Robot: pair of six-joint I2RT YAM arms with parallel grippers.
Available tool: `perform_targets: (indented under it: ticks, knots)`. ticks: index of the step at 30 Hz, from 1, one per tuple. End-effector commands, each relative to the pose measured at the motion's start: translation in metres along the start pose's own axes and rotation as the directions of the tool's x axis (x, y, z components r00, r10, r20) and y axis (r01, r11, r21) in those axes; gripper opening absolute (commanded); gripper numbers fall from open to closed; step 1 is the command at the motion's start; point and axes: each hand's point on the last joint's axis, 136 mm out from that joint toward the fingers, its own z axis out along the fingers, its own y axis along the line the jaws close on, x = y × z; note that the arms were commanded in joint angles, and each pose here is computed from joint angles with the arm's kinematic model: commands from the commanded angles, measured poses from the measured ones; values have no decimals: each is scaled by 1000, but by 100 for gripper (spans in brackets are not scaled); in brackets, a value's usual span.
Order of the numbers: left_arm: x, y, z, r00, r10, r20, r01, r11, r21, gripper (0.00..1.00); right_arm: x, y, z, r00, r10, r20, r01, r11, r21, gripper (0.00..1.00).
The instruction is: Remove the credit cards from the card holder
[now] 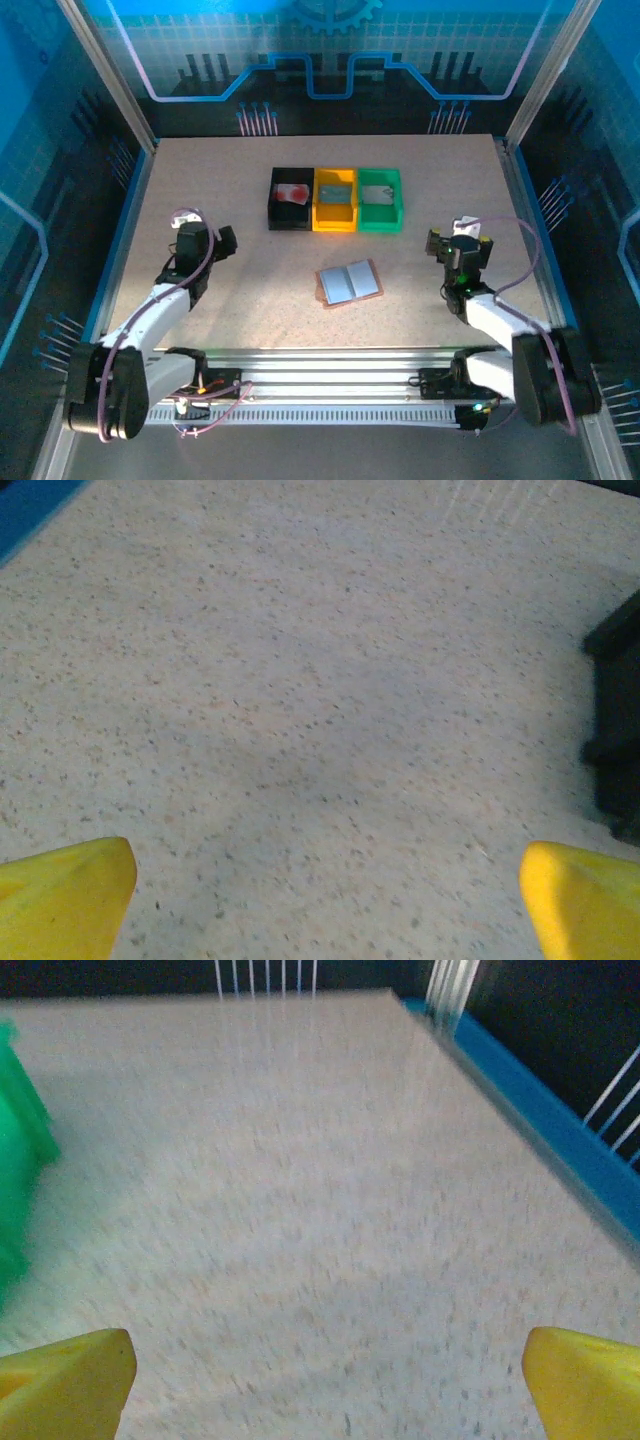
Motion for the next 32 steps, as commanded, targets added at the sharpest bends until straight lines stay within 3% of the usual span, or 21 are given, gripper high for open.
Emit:
perform_targets:
  ticks: [1,3,5,6,7,9,10,12,14,17,32]
  knots:
    - [-8,4,18,997,8,82,-9,1000,11,99,-41,10,6,978,16,208,-6,999,-48,100]
    - [-9,9,26,996,-3,84,3,1000,-1,99,-38,22,18,972,16,234,9,994,-106,100]
    - [-22,9,27,981,-26,193,21,999,28,99,-25,51,27,991,-60,120,87,968,-234,100]
    - [-24,10,30,980,-33,195,26,999,39,99,-19,57,34,991,-78,113,105,961,-256,100]
    - [-28,8,35,979,-36,201,26,998,54,99,-27,56,39,978,-66,196,111,968,-227,100]
    - [-30,3,44,977,-24,214,4,996,94,99,-17,52,41,995,-62,75,78,970,-231,100]
    - [-31,-1,50,976,-2,220,-21,994,104,99,-22,52,42,989,-66,135,94,972,-217,100]
    - [-28,-17,57,981,71,180,-90,991,102,99,-20,52,42,992,-65,110,88,972,-220,100]
    - [-10,-45,56,964,155,217,-203,954,220,99,-22,54,40,987,-79,140,108,972,-207,100]
    - [-14,-27,56,959,116,259,-150,982,115,99,-23,57,35,982,-91,166,125,970,-207,100]
    - [-14,-30,55,956,128,265,-165,979,121,99,-21,58,40,988,-82,130,111,965,-237,100]
